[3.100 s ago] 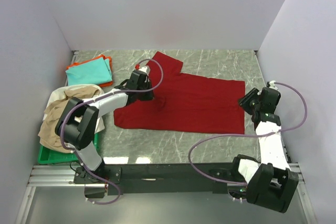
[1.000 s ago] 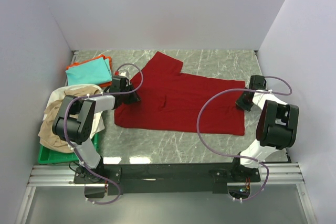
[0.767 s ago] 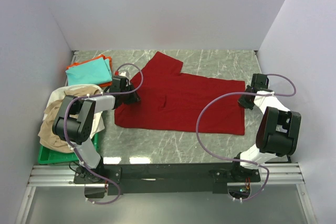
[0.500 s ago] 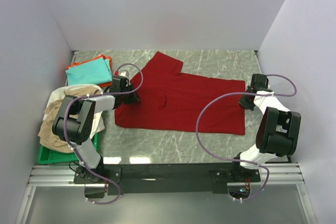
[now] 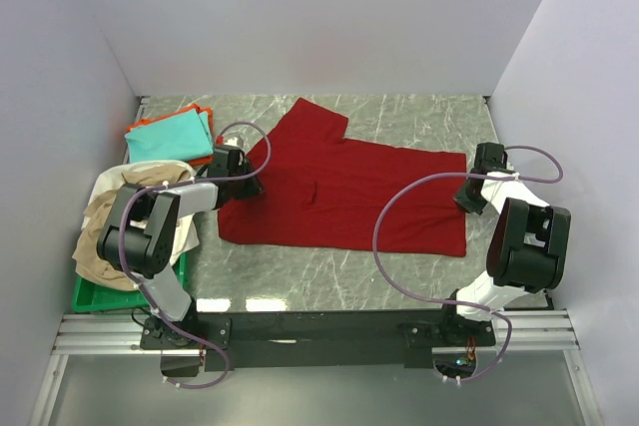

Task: Fold and stack the t-shirts
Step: Fold the tshirt

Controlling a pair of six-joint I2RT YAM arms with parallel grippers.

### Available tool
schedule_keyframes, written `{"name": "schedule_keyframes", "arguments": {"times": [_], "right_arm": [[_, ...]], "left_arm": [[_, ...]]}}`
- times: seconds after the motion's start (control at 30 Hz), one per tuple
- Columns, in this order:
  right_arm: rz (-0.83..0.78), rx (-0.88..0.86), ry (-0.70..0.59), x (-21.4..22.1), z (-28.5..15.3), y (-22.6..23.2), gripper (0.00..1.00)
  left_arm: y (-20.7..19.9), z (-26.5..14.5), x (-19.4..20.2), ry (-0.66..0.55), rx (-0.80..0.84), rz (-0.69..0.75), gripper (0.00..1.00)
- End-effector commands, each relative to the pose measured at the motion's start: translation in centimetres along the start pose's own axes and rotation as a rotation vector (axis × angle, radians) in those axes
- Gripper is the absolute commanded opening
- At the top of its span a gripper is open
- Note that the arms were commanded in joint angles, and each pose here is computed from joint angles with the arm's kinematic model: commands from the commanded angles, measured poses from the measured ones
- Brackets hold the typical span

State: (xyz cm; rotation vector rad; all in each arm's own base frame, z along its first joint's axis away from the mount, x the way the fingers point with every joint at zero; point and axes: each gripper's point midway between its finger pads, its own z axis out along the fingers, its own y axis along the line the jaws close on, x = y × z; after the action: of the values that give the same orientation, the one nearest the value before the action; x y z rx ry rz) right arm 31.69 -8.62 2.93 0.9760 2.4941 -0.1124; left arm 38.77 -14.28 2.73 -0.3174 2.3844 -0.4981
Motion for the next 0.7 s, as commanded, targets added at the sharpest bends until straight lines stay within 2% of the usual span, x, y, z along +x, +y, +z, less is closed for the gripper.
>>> {"name": "schedule_keyframes", "arguments": {"times": [0.0, 0.3, 0.67], "right_arm": [[0.004, 0.033, -0.038, -1.2, -0.1, -0.2, 0.0], [0.001, 0.037, -0.035, -1.2, 0.0, -0.2, 0.0], [0.0, 0.041, -0.027, -1.0, 0.2, -0.2, 0.0]], "left_arm": [[0.2, -0.9, -1.3, -0.06, -0.017, 0.009, 0.3], [0.4, -1.4, -2.9, -0.111, -0.04, -0.008, 0.3], [4.1, -0.1, -2.6, -0.119, -0.12, -0.073, 0.29]]}}
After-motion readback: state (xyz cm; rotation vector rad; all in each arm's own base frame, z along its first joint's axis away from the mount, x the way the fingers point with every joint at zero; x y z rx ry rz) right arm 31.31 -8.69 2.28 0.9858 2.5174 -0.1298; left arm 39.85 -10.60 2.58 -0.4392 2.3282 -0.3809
